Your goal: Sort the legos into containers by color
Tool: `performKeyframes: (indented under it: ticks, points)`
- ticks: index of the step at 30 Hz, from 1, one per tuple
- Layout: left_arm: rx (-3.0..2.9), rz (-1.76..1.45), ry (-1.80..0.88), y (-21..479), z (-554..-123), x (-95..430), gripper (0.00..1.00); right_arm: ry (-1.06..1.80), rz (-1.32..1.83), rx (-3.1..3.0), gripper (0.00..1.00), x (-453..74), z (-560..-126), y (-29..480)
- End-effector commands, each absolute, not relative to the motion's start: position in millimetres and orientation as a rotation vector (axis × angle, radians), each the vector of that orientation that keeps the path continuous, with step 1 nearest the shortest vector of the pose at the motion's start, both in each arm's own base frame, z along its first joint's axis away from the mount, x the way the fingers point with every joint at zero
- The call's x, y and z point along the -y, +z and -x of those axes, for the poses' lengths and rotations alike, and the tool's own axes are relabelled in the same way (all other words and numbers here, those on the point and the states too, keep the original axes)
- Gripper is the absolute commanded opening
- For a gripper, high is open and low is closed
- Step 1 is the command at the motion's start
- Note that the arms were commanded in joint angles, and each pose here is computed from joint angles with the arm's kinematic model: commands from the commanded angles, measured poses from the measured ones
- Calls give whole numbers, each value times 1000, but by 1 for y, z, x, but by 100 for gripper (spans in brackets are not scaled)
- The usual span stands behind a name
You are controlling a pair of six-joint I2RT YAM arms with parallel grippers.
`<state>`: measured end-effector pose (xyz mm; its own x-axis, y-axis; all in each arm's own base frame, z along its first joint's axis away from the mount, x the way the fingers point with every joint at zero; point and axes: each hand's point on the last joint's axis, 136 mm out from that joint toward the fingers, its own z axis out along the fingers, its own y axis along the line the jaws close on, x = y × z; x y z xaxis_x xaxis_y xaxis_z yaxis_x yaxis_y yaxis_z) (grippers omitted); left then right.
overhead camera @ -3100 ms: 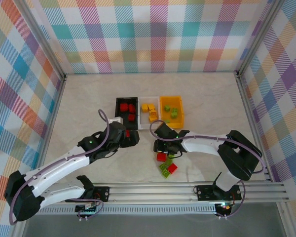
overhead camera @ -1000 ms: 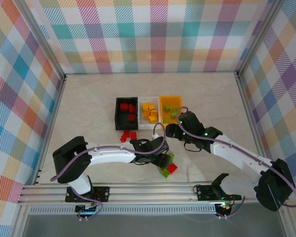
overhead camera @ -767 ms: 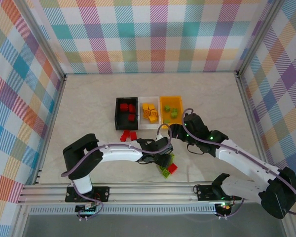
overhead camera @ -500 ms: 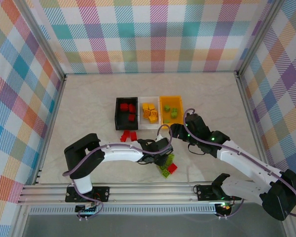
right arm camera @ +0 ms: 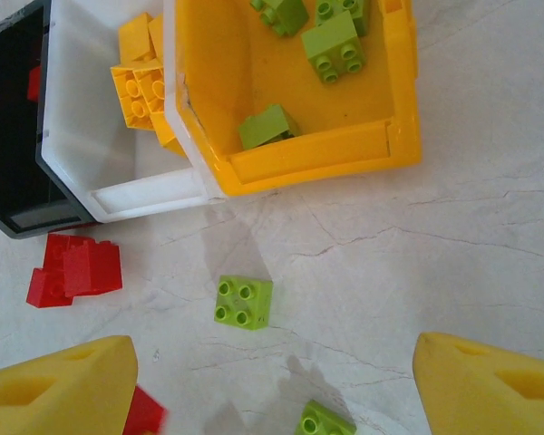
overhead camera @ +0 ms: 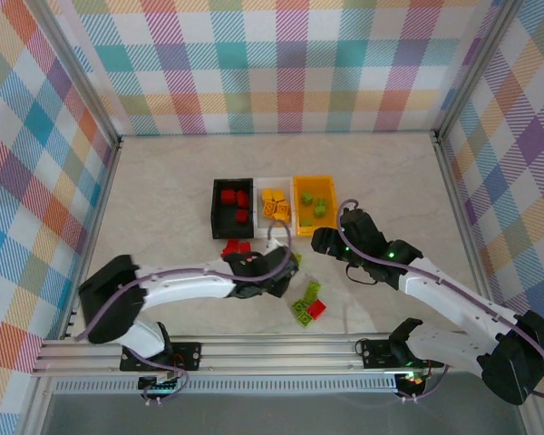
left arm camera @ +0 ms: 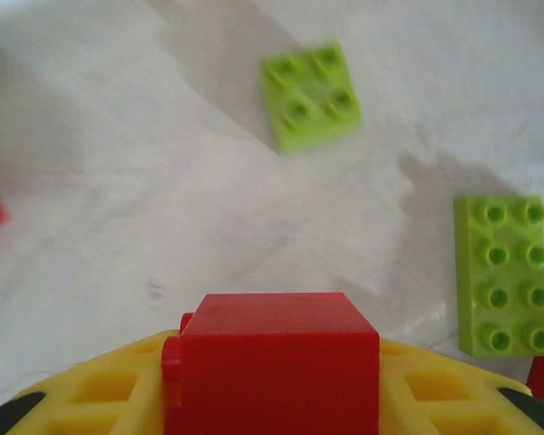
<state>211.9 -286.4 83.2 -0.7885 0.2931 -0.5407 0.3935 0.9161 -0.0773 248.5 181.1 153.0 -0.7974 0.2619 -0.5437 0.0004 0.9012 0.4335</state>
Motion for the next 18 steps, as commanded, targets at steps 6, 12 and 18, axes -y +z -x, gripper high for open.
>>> performKeyframes:
  ticks: [6, 12, 18]
  points:
    - [-2432, -35, -233, 151, -301, 198, 38, 537, -219, -2457, 80, -176, -247, 147]
    - [-2440, 130, -191, 152, -373, 185, 37, 540, -225, -2488, 80, -177, -243, 141]
    - [-2496, 271, -80, 129, -416, 169, 35, 539, -238, -2535, 80, -173, -232, 131]
